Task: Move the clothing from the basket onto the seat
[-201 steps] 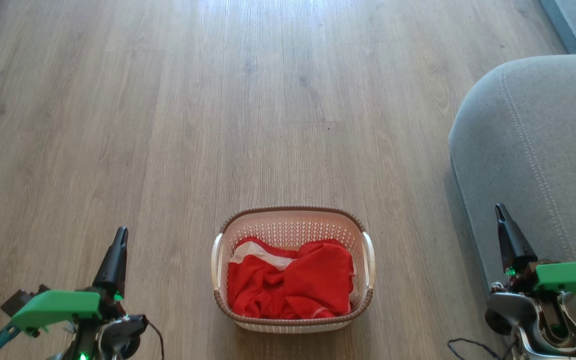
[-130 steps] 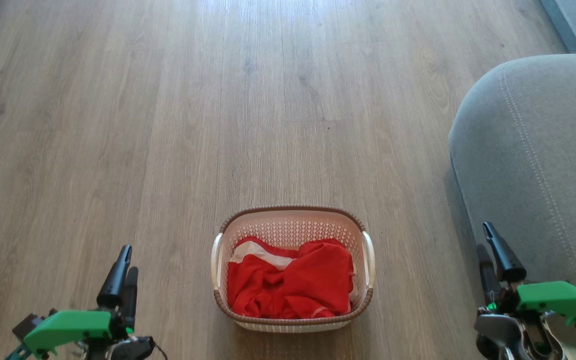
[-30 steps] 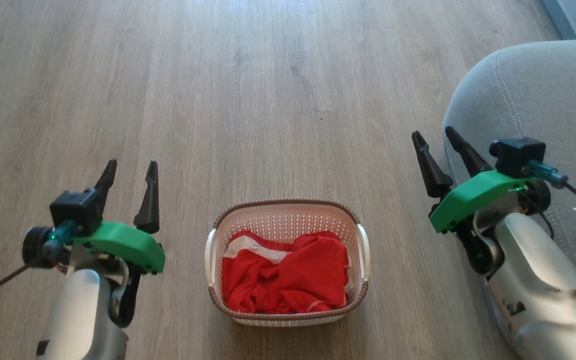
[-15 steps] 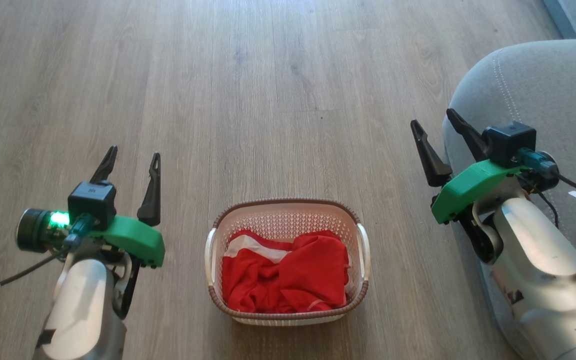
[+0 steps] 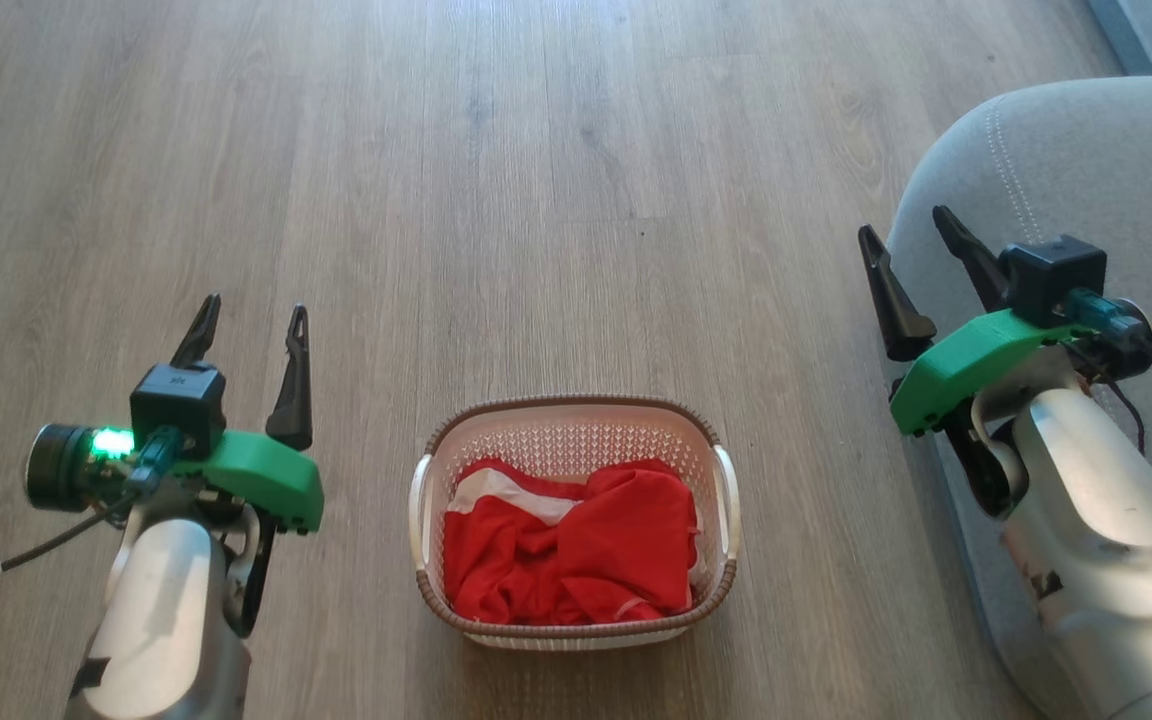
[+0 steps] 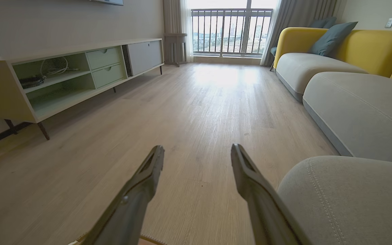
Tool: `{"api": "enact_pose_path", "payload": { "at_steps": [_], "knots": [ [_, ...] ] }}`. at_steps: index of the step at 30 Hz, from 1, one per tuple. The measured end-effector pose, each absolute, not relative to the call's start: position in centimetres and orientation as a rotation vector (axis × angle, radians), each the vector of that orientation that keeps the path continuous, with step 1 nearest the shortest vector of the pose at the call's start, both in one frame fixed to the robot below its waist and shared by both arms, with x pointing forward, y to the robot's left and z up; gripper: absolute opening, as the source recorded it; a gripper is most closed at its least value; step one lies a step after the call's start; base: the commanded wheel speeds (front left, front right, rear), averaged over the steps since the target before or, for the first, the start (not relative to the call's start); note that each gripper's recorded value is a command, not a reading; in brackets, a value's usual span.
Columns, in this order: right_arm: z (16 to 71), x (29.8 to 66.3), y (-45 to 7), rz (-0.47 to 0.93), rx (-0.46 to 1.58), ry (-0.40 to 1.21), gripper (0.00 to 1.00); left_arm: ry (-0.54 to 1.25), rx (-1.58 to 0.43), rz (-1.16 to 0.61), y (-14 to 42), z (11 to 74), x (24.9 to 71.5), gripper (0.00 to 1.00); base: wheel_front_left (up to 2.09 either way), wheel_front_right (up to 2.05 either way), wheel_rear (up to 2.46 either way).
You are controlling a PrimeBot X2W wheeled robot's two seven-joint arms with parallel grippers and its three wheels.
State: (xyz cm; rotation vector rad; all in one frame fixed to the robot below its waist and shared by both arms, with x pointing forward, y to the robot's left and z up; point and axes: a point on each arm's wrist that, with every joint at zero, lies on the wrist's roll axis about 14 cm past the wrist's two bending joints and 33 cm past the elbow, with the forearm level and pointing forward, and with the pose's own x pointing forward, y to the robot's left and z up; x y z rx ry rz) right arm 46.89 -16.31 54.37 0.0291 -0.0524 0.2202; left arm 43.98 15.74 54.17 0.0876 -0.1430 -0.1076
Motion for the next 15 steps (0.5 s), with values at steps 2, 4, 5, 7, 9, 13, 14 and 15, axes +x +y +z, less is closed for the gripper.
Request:
{"api": "enact_pose_path", "payload": {
  "at_steps": [2,4,5,7,9,13,14,15],
  "knots": [
    [54.4,46.9,-16.4,0.216,0.028,-0.054,1.00,-0.141,0.088,-0.105,15.8,54.1,44.0,1.00,0.00,0.00,0.00],
    [54.4,47.0,-16.4,0.212,0.032,-0.055,1.00,-0.137,0.088,-0.099,15.9,54.0,44.0,1.00,0.00,0.00,0.00],
    [54.3,47.0,-16.4,0.209,0.033,-0.055,1.00,-0.134,0.088,-0.097,15.9,53.8,44.1,1.00,0.00,0.00,0.00],
    [54.2,47.1,-16.7,0.199,0.040,-0.054,1.00,-0.126,0.089,-0.092,16.0,53.5,44.1,1.00,0.00,0.00,0.00],
    [54.0,47.3,-16.9,0.191,0.040,-0.049,1.00,-0.117,0.088,-0.090,16.0,53.2,44.3,1.00,0.00,0.00,0.00],
    [53.4,47.5,-17.1,0.184,0.041,-0.039,1.00,-0.098,0.086,-0.091,15.9,52.4,44.5,1.00,0.00,0.00,0.00],
    [53.4,47.6,-17.1,0.183,0.040,-0.038,1.00,-0.093,0.085,-0.093,15.9,52.2,44.6,1.00,0.00,0.00,0.00],
    [53.3,47.7,-17.1,0.181,0.040,-0.039,1.00,-0.087,0.084,-0.094,15.8,51.9,44.7,1.00,0.00,0.00,0.00]
  ]
}}
